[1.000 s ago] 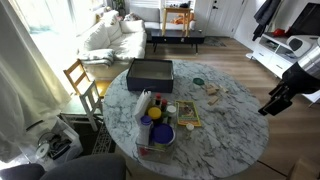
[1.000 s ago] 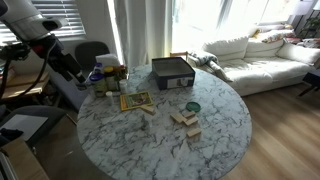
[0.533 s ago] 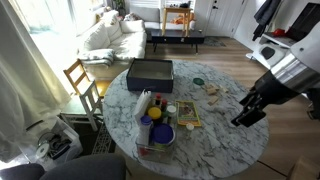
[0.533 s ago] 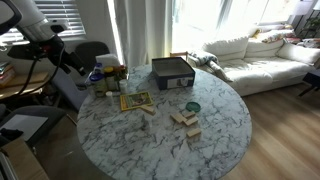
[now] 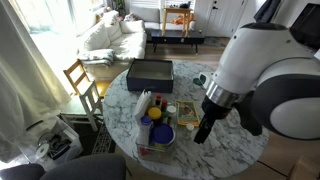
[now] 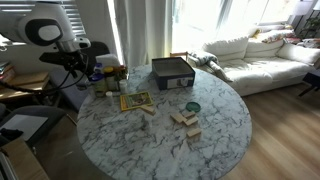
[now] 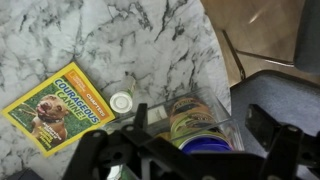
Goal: Pick up the white bottle on the table top and put it on top of the wooden block, pick up the wooden block with a white bottle on top and move it slightly to the right
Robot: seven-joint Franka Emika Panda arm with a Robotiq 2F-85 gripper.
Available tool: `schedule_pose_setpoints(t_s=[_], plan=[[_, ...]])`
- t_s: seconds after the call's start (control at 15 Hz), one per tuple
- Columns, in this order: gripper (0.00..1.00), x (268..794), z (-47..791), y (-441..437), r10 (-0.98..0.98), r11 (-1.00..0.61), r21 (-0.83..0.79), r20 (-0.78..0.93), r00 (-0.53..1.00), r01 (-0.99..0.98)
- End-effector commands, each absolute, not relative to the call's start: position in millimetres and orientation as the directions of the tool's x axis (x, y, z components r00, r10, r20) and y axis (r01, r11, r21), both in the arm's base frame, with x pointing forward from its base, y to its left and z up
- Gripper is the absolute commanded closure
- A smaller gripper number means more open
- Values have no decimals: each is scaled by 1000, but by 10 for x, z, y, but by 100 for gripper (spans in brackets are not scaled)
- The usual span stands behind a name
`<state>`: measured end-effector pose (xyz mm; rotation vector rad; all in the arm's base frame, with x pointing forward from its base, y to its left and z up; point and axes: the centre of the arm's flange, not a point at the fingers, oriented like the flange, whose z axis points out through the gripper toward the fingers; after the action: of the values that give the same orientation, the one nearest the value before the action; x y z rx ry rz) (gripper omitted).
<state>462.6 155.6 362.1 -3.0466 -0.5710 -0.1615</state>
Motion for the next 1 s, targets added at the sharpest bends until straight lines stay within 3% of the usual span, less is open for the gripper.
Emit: schedule_pose_setpoints(t_s=[0.0,0.6,0.93], plan=[[0,5093,3325,1581,395,-919,21,61,916,395],[0,5101,3157,1479,401,-916,41,34,915,400],[0,5202,3038,1325,373,-925,-32,93,923,377]])
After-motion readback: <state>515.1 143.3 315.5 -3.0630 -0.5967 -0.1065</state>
